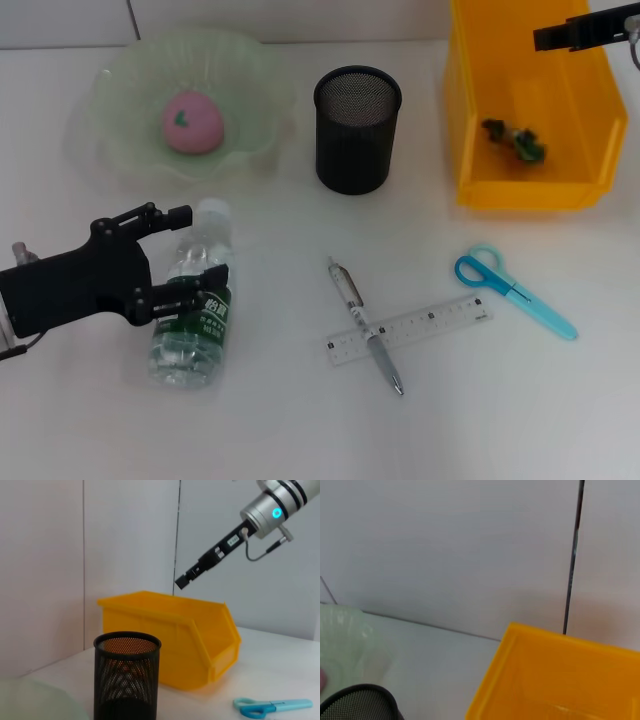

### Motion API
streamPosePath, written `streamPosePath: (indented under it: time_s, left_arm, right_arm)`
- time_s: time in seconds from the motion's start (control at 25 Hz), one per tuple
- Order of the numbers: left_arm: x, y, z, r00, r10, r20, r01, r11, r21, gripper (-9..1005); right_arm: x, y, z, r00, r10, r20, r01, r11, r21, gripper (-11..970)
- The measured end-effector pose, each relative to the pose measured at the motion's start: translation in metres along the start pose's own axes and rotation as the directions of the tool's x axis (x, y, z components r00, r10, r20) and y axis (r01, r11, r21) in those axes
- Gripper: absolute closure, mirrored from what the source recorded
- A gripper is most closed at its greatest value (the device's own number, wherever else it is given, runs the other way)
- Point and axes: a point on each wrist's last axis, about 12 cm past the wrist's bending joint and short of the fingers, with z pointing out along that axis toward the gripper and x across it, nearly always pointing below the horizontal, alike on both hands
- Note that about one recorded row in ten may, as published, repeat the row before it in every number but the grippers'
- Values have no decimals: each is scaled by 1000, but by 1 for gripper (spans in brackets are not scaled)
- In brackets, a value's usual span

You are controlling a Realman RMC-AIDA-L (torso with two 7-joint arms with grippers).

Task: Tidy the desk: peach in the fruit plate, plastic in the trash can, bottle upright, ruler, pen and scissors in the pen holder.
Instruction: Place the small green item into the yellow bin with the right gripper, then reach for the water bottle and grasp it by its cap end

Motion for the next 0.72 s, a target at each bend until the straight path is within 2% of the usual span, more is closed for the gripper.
streamPosePath:
  time_s: [0.16, 0.28, 0.32, 0.36, 0.4, 0.44, 0.56, 0.6, 0.64, 0.72]
  left_arm:
    - [-3, 2, 1, 1000, -18, 9, 18, 1000, -2, 145]
    - [-15, 6, 0, 999, -37, 26, 37, 999, 4, 146]
    - [-15, 6, 0, 999, -37, 26, 37, 999, 4, 146]
    - [-23, 7, -3, 997, -53, 49, 53, 999, -1, 146]
    - [-32, 10, -7, 993, -79, 83, 80, 997, -16, 147]
    - [-44, 14, -13, 985, -113, 132, 118, 992, -34, 147]
    - [-44, 14, -14, 984, -118, 135, 123, 992, -34, 147]
    - [-63, 17, -21, 975, -167, 143, 173, 985, -28, 148]
    - [-63, 17, -21, 975, -167, 143, 173, 985, -28, 148]
    - [-83, 14, -20, 977, -193, 94, 197, 980, -34, 148]
  right_arm:
    - [2, -1, -2, 1000, -12, 8, 12, 1000, 4, 615]
    - [5, 1, -15, 998, -30, 63, 30, 1000, -7, 555]
    - [9, 7, -25, 992, -56, 117, 61, 997, -39, 475]
    - [11, 9, -28, 988, -64, 138, 72, 996, -54, 396]
    - [19, 15, -35, 977, -86, 194, 106, 989, -98, 316]
    - [26, 19, -40, 966, -101, 238, 136, 982, -135, 287]
    - [55, 30, -52, 917, -126, 380, 239, 934, -267, 199]
    - [66, 33, -53, 902, -137, 409, 276, 913, -302, 170]
    - [81, 34, -53, 887, -151, 437, 315, 889, -333, 171]
    - [107, 34, -50, 879, -151, 453, 342, 860, -377, 172]
